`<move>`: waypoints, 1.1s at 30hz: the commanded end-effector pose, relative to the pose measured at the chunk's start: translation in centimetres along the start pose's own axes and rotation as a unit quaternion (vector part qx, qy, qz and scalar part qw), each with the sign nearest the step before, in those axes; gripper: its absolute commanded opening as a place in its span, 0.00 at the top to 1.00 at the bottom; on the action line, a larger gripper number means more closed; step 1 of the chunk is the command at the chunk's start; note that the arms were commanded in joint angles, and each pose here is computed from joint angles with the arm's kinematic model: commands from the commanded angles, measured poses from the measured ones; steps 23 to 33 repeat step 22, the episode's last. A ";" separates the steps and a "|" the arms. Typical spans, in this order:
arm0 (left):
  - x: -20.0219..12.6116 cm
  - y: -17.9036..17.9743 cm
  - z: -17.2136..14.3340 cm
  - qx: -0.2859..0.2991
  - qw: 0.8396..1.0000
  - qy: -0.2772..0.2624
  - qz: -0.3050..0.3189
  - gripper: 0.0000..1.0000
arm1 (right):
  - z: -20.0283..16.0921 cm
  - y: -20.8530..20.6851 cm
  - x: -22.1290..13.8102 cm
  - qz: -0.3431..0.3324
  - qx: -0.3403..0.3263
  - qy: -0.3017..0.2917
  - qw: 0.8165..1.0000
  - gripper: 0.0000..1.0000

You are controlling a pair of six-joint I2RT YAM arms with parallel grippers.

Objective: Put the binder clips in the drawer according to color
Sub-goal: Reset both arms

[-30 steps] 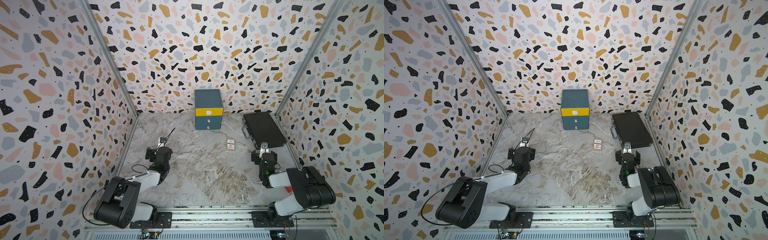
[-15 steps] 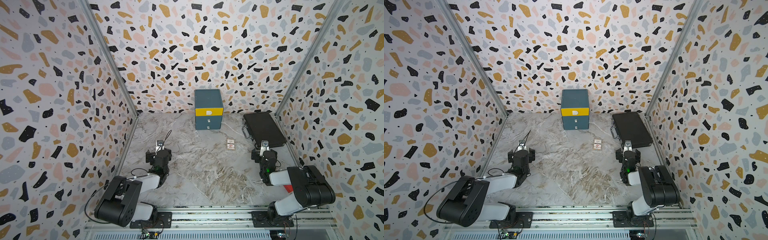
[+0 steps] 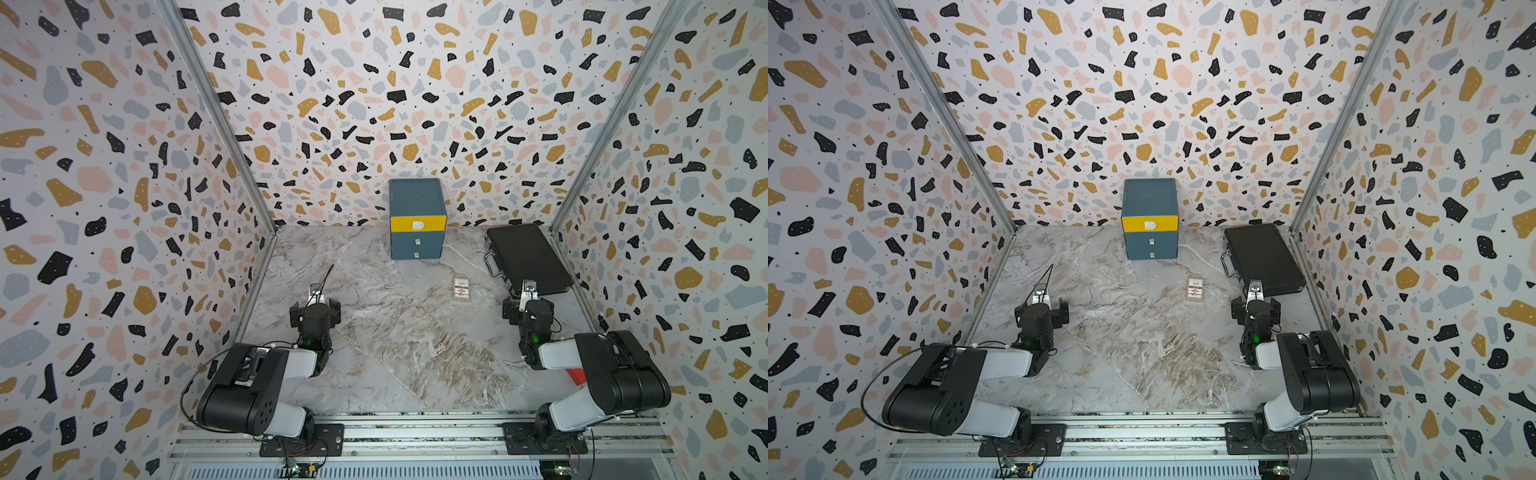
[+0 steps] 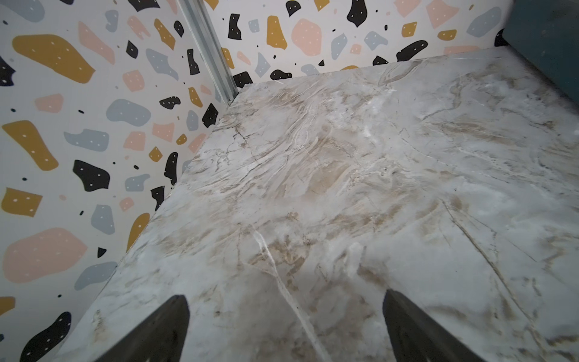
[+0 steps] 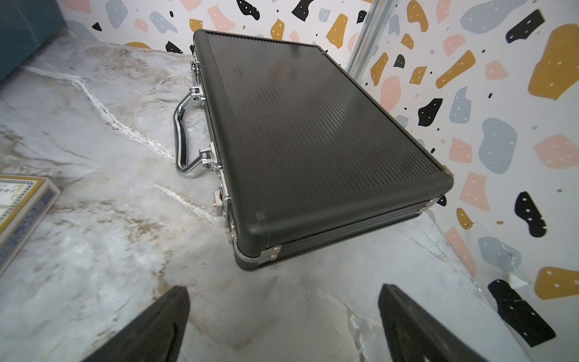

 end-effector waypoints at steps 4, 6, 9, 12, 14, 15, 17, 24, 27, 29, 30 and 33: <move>0.1 -0.3 1.6 -0.024 0.999 -0.023 -0.015 0.00 | 0.8 -0.3 0.3 0.000 0.013 -0.005 1.000 0.00; 0.1 -0.4 1.6 -0.023 0.999 -0.023 -0.017 0.00 | 0.8 -0.3 0.3 0.000 0.014 -0.006 1.000 0.00; 0.1 -0.4 1.6 -0.023 0.999 -0.022 -0.018 0.00 | 0.8 -0.3 0.3 0.000 0.014 -0.006 1.000 0.00; 0.1 -0.4 1.6 -0.023 0.999 -0.024 -0.018 0.00 | 0.8 -0.4 0.3 0.000 0.014 -0.007 1.000 0.00; 0.1 -0.4 1.6 -0.023 0.999 -0.023 -0.018 0.00 | 0.8 -0.3 0.3 0.000 0.014 -0.006 1.000 0.00; 0.1 -0.4 1.6 -0.023 0.999 -0.023 -0.018 0.00 | 0.8 -0.4 0.3 0.000 0.014 -0.006 1.000 0.00; 0.1 -0.4 1.5 -0.021 0.999 -0.022 -0.018 0.00 | 0.8 -0.4 0.3 0.000 0.014 -0.006 1.000 0.00; 0.0 -0.4 1.6 -0.022 0.999 -0.024 -0.017 0.00 | 0.8 -0.3 0.3 0.000 0.013 -0.005 1.000 0.00; 0.0 -0.4 1.6 -0.022 0.999 -0.024 -0.017 0.00 | 0.8 -0.3 0.3 0.000 0.013 -0.005 1.000 0.00; 0.0 -0.4 1.6 -0.022 0.999 -0.024 -0.017 0.00 | 0.8 -0.3 0.3 0.000 0.013 -0.005 1.000 0.00; 0.0 -0.4 1.6 -0.022 0.999 -0.024 -0.017 0.00 | 0.8 -0.3 0.3 0.000 0.013 -0.005 1.000 0.00; 0.0 -0.4 1.6 -0.022 0.999 -0.024 -0.017 0.00 | 0.8 -0.3 0.3 0.000 0.013 -0.005 1.000 0.00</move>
Point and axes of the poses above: each gripper's point midway between its finger pads, its own x axis out along the fingers, its own y axis along the line the jaws close on, z = x × y, the point moved 4 cm from there along -x, back along the fingers, and after that the axes turned 8 degrees about -x, right-handed, at the moved point
